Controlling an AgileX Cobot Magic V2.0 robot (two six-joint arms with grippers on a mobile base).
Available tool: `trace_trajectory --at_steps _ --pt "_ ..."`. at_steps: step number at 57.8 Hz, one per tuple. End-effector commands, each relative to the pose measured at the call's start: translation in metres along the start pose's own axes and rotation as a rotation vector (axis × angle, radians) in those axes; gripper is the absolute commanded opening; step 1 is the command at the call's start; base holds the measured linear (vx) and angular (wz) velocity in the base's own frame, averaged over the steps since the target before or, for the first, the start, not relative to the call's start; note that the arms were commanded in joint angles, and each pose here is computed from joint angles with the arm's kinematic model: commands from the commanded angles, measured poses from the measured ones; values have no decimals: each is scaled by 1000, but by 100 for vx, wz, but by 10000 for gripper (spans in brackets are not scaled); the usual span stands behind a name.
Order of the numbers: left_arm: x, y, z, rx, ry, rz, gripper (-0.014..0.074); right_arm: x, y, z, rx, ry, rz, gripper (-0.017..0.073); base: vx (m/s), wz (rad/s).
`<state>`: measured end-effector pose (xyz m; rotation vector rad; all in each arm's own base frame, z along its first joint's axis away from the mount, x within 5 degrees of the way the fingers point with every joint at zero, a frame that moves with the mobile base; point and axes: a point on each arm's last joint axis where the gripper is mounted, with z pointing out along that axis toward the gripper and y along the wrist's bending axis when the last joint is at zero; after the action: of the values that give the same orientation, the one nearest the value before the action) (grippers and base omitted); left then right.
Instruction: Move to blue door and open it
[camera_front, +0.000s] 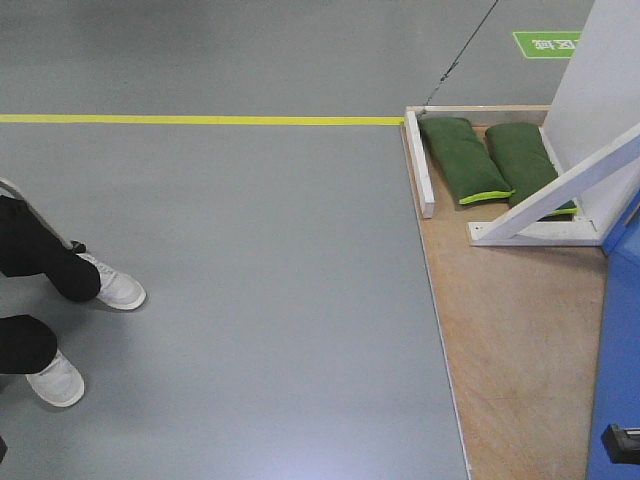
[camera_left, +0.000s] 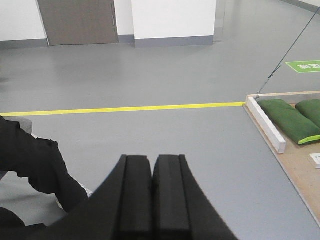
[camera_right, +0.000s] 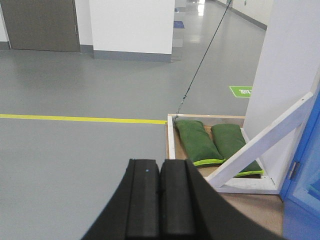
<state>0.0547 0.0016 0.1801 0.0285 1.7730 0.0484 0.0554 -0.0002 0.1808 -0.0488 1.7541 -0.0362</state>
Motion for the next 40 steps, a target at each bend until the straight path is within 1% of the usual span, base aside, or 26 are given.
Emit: trace_trajectory --at_steps 1,19,40 --pt "-17 0 -4 7 -123 -8 73 -7 -1 -1 10 -91 -8 12 -9 -2" --pt "-17 0 -4 7 -123 -8 73 -7 -1 -1 10 -91 -8 12 -7 -2" --pt "-17 0 -4 7 -123 -8 73 -7 -1 -1 10 -91 -8 12 -1 0"
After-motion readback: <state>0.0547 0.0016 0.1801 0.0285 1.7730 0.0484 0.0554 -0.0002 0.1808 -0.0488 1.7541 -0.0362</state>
